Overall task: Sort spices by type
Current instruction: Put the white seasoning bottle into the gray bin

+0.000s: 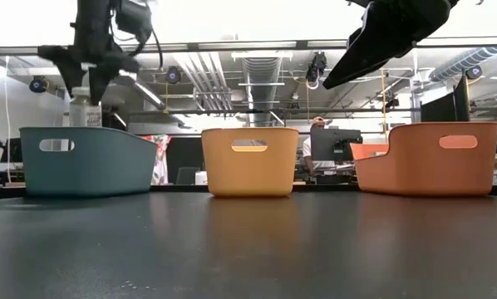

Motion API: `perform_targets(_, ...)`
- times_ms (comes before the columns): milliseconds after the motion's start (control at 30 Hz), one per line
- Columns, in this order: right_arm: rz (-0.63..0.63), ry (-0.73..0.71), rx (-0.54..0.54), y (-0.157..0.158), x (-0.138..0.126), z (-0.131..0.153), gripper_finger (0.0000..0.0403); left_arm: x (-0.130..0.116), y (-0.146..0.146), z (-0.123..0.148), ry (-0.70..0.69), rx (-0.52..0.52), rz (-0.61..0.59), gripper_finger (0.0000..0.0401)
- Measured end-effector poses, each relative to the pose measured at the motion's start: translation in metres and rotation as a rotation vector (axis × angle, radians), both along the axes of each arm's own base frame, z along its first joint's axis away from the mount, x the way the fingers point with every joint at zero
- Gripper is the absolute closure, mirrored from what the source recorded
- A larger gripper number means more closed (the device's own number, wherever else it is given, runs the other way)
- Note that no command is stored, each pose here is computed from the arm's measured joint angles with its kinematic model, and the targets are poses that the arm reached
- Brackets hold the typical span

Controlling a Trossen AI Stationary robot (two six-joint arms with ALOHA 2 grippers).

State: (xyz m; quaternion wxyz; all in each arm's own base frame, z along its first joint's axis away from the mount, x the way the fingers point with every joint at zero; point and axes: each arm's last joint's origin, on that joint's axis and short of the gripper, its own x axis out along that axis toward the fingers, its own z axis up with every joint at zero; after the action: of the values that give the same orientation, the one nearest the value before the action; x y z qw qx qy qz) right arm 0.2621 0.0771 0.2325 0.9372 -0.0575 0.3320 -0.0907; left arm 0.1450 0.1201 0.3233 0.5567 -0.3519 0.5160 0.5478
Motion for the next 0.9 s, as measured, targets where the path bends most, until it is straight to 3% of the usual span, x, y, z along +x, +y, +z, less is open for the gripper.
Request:
perform_targets(433, -0.005, -0.004, 0.007, 0.0, 0.0, 0.0, 0.0092, 0.001, 0.028, -0.057, 0.004, -0.143, -0.032, 0.0214)
perform_targets(900, -0.018, -0.008, 0.023, 0.0, 0.0, 0.0, 0.0103, 0.002, 0.042, -0.073, -0.06, -0.163, -0.008, 0.0214)
